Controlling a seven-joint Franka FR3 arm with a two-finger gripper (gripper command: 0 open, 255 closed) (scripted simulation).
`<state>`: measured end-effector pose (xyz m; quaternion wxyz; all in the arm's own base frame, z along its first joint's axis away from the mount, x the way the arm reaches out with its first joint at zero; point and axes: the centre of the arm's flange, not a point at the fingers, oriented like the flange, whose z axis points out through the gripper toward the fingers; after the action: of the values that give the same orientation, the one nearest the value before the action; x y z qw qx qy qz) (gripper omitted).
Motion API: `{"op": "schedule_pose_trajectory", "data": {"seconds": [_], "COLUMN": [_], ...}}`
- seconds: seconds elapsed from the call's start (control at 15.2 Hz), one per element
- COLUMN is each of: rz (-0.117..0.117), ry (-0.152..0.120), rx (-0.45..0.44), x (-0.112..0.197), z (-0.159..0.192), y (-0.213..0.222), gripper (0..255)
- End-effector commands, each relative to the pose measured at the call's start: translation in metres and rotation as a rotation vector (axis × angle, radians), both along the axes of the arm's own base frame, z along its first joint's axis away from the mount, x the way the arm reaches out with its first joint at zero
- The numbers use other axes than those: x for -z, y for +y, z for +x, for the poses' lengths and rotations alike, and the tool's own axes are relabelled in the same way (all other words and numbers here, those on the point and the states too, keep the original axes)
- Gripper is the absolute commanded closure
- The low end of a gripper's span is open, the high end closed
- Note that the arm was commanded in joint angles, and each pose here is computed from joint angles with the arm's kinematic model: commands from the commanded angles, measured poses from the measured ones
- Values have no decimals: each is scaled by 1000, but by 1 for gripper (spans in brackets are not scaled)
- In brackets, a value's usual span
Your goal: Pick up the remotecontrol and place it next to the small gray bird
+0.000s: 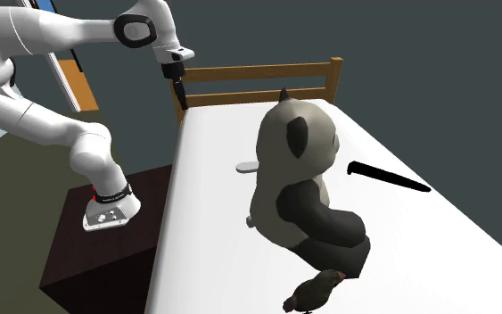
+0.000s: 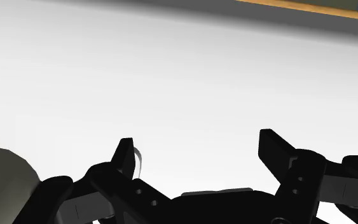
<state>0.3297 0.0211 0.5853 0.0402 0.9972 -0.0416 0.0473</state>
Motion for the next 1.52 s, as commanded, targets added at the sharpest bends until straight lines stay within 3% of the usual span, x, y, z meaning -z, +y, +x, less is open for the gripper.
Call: {"op": "schedule_pose_trajectory", "data": {"seconds": [0.0,1.45], "rz": [0,55], "ry": [0,63], "rx": [0,72], "x": [0,162], "z": [0,213], "y": [0,-138], "gripper": [0,0]}}
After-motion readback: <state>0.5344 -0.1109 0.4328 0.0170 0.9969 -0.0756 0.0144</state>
